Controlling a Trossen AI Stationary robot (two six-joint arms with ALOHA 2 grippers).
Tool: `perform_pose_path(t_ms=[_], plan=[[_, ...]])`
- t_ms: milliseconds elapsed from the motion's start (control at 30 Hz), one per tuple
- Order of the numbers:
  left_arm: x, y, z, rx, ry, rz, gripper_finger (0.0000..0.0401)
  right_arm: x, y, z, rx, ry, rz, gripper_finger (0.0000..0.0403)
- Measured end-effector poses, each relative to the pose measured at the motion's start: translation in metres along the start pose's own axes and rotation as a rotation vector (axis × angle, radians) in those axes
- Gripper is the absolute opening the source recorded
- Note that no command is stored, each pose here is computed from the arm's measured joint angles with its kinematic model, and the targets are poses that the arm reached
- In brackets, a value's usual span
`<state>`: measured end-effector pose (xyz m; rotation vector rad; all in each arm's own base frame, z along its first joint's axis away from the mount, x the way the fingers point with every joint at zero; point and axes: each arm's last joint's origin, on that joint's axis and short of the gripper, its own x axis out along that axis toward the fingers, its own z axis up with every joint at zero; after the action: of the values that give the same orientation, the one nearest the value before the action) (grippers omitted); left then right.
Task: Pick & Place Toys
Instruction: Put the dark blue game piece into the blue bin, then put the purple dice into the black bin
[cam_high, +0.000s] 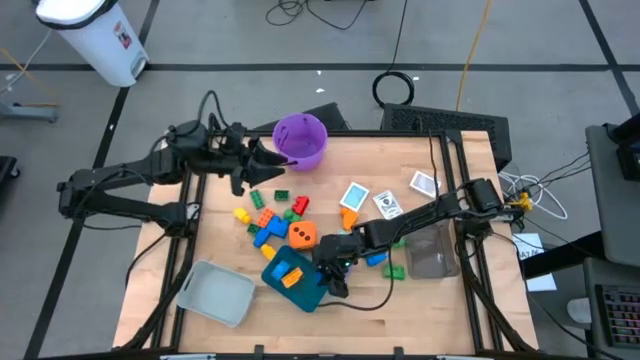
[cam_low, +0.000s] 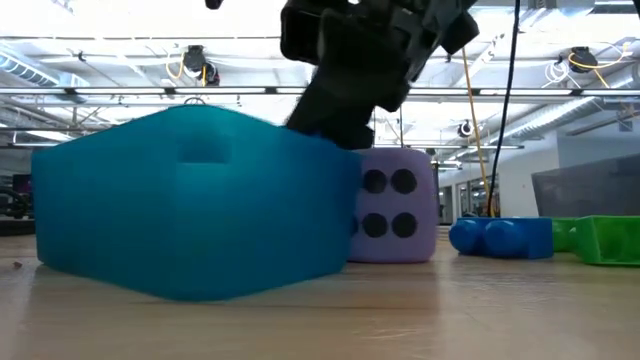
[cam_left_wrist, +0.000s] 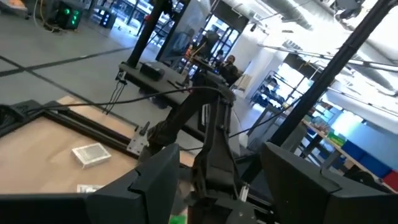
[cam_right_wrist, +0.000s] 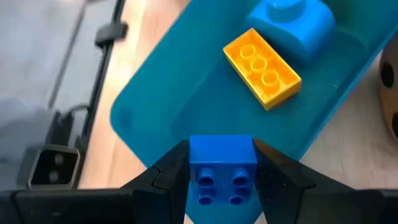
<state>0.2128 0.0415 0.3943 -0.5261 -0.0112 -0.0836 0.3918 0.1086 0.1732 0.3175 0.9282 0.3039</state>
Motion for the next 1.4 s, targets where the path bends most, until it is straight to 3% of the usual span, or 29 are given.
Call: perform_pose_path(t_ms=[433,833,1267,1400], plan=[[0.0,0.001,-0.002,-0.018,0.025,0.013,0.0232,-0.012,-0.004,-0.013,-0.031,0.146,-0.087,0.014],[0.0,0.002,-0.003,-0.031,0.03,0.024,0.0232,-0.034,-0.009,-0.002,-0.026,0.083,-0.107,0.0208],[0.003,-0.011,-0.006,-0.049,0.02,-0.053,0.0232,-0.083,-0.008,0.051,0.07,-0.387,0.013,0.0207],[0.005,-0.019,-0.009,-0.051,0.025,-0.084,0.0232,-0.098,-0.006,0.058,0.058,-0.455,0.03,0.0207]])
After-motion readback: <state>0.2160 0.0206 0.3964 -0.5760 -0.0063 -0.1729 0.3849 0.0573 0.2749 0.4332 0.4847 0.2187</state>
